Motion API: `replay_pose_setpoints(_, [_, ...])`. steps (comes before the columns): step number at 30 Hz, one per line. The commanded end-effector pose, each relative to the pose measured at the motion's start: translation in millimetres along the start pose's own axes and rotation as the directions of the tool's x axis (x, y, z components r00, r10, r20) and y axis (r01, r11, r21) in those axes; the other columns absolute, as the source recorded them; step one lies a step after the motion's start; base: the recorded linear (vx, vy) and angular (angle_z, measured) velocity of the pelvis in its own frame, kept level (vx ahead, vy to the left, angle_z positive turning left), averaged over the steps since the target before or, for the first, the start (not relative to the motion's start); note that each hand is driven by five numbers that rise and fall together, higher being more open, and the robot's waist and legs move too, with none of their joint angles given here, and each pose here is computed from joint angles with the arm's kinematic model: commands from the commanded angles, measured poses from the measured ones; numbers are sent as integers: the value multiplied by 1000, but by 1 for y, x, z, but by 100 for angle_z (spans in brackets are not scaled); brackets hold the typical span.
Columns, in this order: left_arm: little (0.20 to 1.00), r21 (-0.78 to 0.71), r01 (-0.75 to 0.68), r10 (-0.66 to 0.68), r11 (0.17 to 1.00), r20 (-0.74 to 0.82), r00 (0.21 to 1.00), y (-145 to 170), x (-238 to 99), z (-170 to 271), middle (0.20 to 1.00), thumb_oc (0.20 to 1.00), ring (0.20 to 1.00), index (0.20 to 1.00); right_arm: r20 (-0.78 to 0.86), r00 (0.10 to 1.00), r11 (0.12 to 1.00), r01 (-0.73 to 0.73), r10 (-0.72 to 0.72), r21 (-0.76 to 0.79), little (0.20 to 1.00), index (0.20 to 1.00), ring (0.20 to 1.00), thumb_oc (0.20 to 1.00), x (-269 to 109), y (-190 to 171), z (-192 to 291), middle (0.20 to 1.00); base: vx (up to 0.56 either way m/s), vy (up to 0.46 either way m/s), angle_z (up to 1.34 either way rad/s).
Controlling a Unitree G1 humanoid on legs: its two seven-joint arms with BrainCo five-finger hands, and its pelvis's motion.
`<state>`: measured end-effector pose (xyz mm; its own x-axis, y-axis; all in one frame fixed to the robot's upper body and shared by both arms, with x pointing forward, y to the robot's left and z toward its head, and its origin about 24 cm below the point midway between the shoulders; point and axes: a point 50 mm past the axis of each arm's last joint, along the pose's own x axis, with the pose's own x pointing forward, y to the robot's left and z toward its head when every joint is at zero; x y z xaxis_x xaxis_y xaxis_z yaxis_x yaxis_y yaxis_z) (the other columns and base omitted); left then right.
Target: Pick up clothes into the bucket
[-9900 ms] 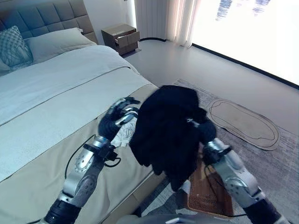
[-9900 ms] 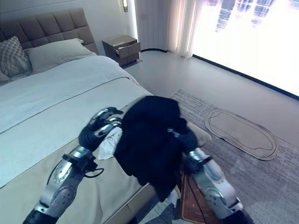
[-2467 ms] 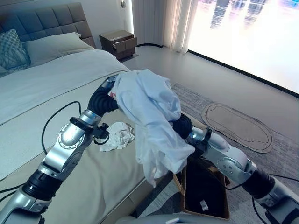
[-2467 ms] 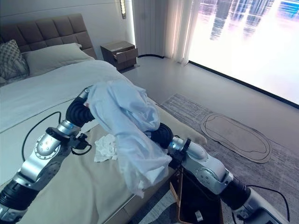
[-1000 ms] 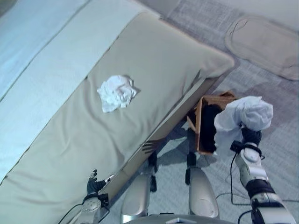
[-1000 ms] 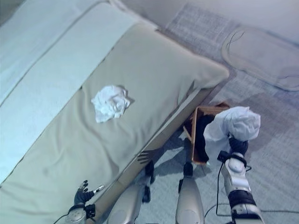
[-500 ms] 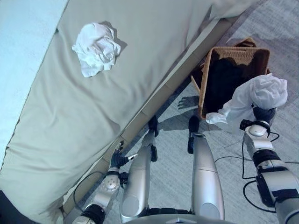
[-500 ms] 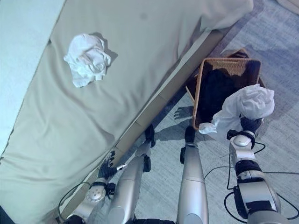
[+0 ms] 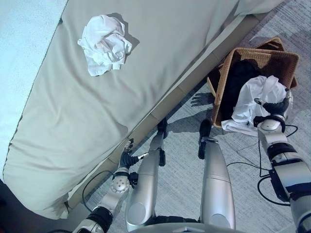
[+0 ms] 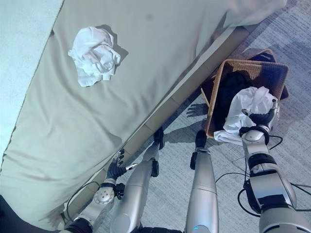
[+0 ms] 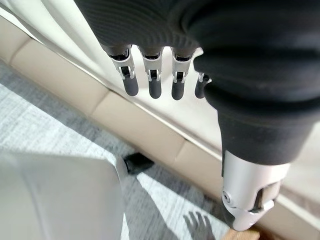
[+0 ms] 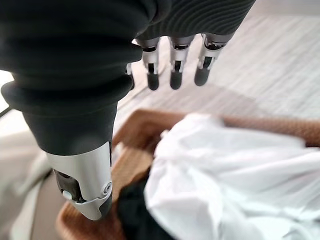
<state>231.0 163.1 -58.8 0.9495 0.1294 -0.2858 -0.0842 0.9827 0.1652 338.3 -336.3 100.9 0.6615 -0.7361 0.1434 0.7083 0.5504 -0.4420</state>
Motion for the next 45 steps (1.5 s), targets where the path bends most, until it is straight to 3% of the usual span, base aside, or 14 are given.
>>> replay_pose_setpoints(1, [1000, -62, -112, 115, 992, 46, 992, 16, 8, 11, 1000, 1000, 1000, 1000, 51, 994, 995, 98, -97, -20, 1000, 1000, 1000, 1000, 7, -22, 0, 1000, 0, 0, 0])
replay_pose_setpoints(7, [1000, -174, -348, 376, 921, 167, 911, 61, 18, 46, 1000, 1000, 1000, 1000, 70, 997, 999, -36, 39, -41, 1000, 1000, 1000, 1000, -25, 7, -22, 1000, -7, 7, 4])
replay_pose_setpoints(8, [1000, -174, -451, 482, 876, 245, 841, 88, 20, 66, 1000, 1000, 1000, 1000, 75, 988, 989, -133, 138, -66, 1000, 1000, 1000, 1000, -44, 22, -33, 1000, -6, -7, 4])
replay_pose_setpoints(10, [1000, -167, -500, 527, 850, 287, 800, 101, 19, 76, 1000, 1000, 1000, 1000, 86, 976, 977, -193, 201, -90, 1000, 1000, 1000, 1000, -55, 30, -39, 1000, 0, 0, 0])
replay_pose_setpoints(11, [1000, -139, -592, 595, 794, 371, 713, 129, 19, 98, 1000, 1000, 1000, 1000, 100, 951, 952, -282, 294, -118, 1000, 1000, 1000, 1000, -73, 41, -47, 1000, 0, 0, 0])
replay_pose_setpoints(15, [1000, -127, -673, 651, 729, 434, 623, 160, 16, 119, 1000, 1000, 1000, 1000, 111, 884, 880, -426, 455, -211, 1000, 1000, 1000, 1000, -103, 57, -61, 1000, 3, 34, -10])
replay_pose_setpoints(16, [1000, -105, -713, 657, 694, 498, 566, 180, 15, 141, 1000, 1000, 1000, 1000, 114, 831, 824, -505, 545, -258, 1000, 1000, 1000, 1000, -121, 62, -69, 1000, 17, 76, -22])
replay_pose_setpoints(18, [1000, -87, -729, 653, 679, 526, 545, 188, 15, 151, 1000, 1000, 1000, 1000, 114, 799, 787, -540, 591, -297, 1000, 1000, 1000, 1000, -128, 64, -73, 1000, 19, 65, -28])
replay_pose_setpoints(19, [1000, -64, -752, 642, 657, 571, 512, 200, 17, 171, 1000, 1000, 1000, 1000, 139, 717, 706, -601, 683, -375, 1000, 1000, 1000, 1000, -145, 66, -78, 1000, 14, 54, -29])
replay_pose_setpoints(20, [1000, -64, -751, 641, 657, 572, 512, 200, 17, 171, 1000, 1000, 1000, 1000, 139, 717, 706, -601, 683, -374, 1000, 1000, 1000, 1000, -145, 66, -78, 1000, 28, 95, -32])
replay_pose_setpoints(21, [1000, -39, -776, 635, 630, 601, 485, 210, 17, 186, 1000, 1000, 1000, 1000, 179, 655, 661, -629, 734, -410, 1000, 1000, 1000, 1000, -157, 66, -74, 1000, 14, 41, -26])
replay_pose_setpoints(30, [1000, 18, -886, 581, 463, 749, 319, 253, 7, 277, 1000, 1000, 1000, 1000, 324, 432, 540, -653, 842, -531, 1000, 1000, 1000, 1000, -187, 69, -52, 1000, 48, 64, -27])
replay_pose_setpoints(39, [1000, 61, -929, 532, 366, 805, 263, 271, -6, 331, 1000, 1000, 1000, 1000, 395, 344, 509, -720, 852, -471, 1000, 1000, 1000, 1000, -209, 74, -36, 1000, 16, 14, -11])
replay_pose_setpoints(45, [1000, 62, -924, 565, 377, 775, 283, 275, -3, 338, 1000, 1000, 1000, 1000, 450, 351, 530, -762, 821, -372, 1000, 1000, 1000, 1000, -216, 77, -22, 1000, 10, -7, -5])
